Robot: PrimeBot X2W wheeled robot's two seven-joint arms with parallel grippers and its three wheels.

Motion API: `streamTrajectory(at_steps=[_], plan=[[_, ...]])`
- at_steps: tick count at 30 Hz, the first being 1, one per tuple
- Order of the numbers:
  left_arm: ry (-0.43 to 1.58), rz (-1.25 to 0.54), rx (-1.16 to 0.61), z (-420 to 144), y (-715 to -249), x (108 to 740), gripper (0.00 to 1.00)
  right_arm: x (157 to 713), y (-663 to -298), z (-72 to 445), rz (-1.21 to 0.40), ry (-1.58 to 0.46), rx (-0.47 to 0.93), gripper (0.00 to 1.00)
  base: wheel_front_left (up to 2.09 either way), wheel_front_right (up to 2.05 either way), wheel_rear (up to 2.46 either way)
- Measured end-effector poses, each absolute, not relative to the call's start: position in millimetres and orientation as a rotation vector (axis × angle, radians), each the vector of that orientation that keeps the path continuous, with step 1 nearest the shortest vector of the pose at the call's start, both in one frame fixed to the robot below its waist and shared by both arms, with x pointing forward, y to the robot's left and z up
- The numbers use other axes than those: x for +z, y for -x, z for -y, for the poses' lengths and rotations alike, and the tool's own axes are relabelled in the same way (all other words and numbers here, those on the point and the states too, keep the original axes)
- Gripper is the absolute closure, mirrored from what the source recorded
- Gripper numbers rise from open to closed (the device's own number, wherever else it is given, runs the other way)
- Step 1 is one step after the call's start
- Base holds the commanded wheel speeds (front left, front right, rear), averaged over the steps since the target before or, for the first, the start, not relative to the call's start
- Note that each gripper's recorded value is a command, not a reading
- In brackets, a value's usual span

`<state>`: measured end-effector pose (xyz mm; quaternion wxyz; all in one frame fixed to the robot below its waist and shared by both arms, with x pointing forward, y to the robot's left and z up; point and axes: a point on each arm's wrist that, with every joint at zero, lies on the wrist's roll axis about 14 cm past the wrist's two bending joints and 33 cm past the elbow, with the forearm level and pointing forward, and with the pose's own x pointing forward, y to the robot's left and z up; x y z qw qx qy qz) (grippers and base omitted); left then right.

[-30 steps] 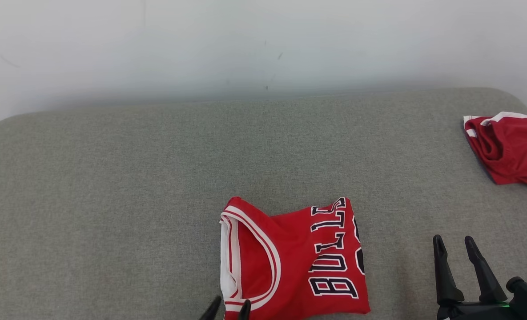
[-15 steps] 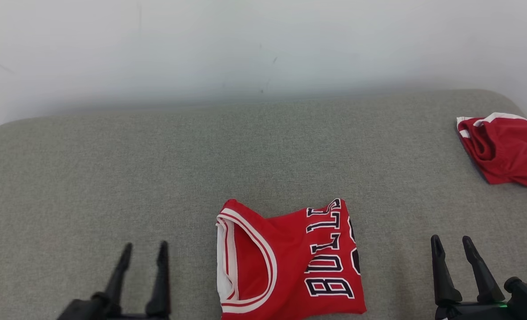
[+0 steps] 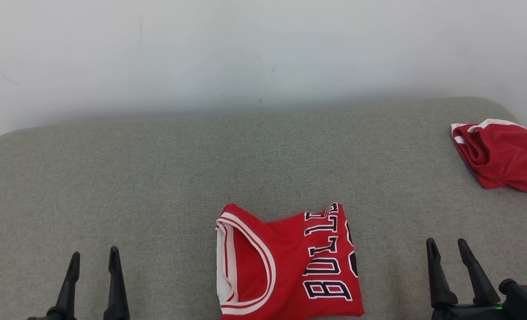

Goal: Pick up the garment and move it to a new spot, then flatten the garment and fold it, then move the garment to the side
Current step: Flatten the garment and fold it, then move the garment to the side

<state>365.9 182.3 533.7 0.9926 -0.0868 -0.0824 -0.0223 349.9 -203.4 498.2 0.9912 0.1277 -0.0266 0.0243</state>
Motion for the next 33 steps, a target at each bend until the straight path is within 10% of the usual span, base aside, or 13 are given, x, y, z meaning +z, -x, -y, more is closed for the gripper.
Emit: streamTrajectory(at_steps=[33], plan=[[0.131,0.112,-0.019,-191,-355,514,0.00,513,-348,173,0.094,-0.191,0.141,0.00,0.00,0.00,0.00]])
